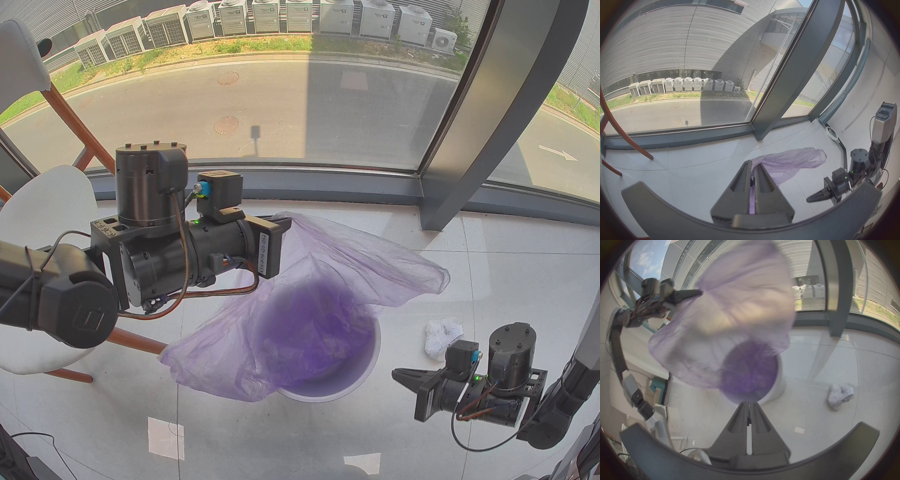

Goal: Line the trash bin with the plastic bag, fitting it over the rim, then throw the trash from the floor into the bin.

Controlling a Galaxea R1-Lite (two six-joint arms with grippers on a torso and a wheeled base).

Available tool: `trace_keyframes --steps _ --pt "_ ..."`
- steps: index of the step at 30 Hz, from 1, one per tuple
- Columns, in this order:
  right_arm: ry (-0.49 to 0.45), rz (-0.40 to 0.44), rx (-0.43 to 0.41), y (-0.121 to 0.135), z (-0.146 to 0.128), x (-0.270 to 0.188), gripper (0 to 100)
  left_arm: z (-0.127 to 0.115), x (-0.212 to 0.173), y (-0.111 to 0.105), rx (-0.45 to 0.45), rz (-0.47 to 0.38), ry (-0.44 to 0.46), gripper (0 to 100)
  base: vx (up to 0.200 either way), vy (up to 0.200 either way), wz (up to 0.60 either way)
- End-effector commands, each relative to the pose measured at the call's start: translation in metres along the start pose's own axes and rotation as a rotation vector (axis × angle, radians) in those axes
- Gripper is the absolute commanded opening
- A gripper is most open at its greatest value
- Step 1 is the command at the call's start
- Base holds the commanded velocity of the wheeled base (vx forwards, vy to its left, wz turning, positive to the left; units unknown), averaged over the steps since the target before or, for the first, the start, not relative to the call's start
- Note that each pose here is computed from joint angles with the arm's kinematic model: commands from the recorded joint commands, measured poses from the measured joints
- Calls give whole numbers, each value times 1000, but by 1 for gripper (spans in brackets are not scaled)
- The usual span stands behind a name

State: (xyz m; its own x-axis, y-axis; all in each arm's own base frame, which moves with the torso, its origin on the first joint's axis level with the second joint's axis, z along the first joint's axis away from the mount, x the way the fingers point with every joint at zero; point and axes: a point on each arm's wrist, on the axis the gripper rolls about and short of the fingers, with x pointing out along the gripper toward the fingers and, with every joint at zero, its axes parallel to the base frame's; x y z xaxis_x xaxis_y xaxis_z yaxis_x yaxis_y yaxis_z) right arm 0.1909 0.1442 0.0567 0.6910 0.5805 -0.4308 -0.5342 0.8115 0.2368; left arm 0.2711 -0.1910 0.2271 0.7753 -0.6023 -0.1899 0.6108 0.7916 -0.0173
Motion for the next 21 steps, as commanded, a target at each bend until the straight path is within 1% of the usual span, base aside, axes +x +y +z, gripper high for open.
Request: trace_keyframes --steps 1,4,5,6,8,11,12,14,17,21 --pt "74 93 -42 23 -17 -4 0 -6 13 -6 -12 -13 18 0 0 0 0" --pt "115 142 -72 37 -27 10 0 -5 15 -6 -17 -13 15 0 0 0 0" --pt "116 146 -74 38 -27 11 0 -5 15 -6 -17 -13 15 0 0 0 0" --pt "125 190 -96 52 -31 22 0 -6 20 -5 -17 -13 18 0 0 0 0" --pt "131 236 -119 68 -36 34 0 -6 21 -5 -18 -15 16 0 0 0 0" --pt "115 296 -142 91 -40 54 0 -8 24 -5 -18 -13 21 0 0 0 0" --pt "114 297 -141 92 -40 55 0 -8 24 -5 -18 -13 21 0 0 0 0" --pt "82 336 -138 111 -40 72 0 -9 23 -5 -19 -11 27 0 0 0 0" --pt "51 372 -102 129 -40 90 0 -10 22 -5 -28 -11 28 0 0 0 0" --pt "5 421 -94 154 -40 103 0 -9 23 -5 -51 -5 25 0 0 0 0"
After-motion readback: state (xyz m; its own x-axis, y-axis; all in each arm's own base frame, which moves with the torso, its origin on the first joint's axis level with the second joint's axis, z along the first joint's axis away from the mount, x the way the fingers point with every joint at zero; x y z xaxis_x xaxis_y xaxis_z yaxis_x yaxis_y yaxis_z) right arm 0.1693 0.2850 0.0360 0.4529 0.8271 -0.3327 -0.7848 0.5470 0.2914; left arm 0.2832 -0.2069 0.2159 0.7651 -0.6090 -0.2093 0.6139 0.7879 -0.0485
